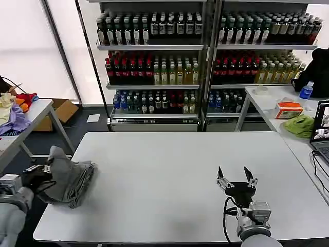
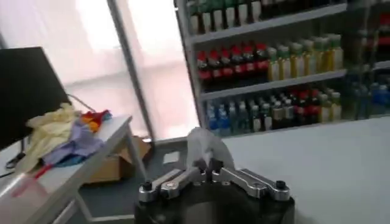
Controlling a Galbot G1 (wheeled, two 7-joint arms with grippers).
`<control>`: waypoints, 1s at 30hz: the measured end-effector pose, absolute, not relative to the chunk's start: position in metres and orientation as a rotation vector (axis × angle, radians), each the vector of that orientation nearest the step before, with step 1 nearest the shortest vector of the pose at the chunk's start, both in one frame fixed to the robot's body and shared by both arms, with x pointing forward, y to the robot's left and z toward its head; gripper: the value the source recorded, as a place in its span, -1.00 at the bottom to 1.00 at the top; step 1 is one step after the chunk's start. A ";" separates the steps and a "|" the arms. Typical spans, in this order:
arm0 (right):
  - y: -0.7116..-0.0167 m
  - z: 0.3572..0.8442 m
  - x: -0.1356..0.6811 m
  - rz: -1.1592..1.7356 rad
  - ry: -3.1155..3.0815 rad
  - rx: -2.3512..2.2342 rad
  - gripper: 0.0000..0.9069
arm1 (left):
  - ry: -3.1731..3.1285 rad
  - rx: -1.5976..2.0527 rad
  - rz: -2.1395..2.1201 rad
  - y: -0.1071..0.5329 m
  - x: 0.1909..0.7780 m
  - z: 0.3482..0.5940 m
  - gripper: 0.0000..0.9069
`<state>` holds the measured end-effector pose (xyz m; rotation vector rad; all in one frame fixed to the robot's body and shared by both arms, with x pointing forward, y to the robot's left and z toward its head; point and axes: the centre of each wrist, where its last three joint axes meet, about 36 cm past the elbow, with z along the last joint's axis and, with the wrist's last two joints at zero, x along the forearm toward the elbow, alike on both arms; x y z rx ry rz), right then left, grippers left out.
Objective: Fold and organize the clothes.
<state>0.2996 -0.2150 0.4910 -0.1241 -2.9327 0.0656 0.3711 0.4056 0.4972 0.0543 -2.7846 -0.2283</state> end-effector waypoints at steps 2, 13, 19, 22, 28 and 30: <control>-0.217 0.490 0.298 0.070 -2.929 -0.141 1.00 | -2.795 -0.010 -0.201 0.382 0.371 0.494 -0.98; -0.223 0.483 0.290 0.087 -2.902 -0.210 1.00 | -2.804 -0.338 -0.052 0.258 0.379 0.472 -1.00; -0.224 0.481 0.290 0.089 -2.892 -0.229 1.00 | -2.757 -0.433 -0.034 0.216 0.386 0.452 -1.00; -0.224 0.478 0.291 0.095 -2.887 -0.228 1.00 | -2.746 -0.457 -0.026 0.203 0.388 0.447 -1.00; -0.223 0.473 0.294 0.101 -2.880 -0.225 1.00 | -2.719 -0.482 -0.012 0.188 0.390 0.437 1.00; -0.222 0.471 0.295 0.103 -2.877 -0.224 1.00 | -2.720 -0.487 0.000 0.183 0.392 0.436 1.00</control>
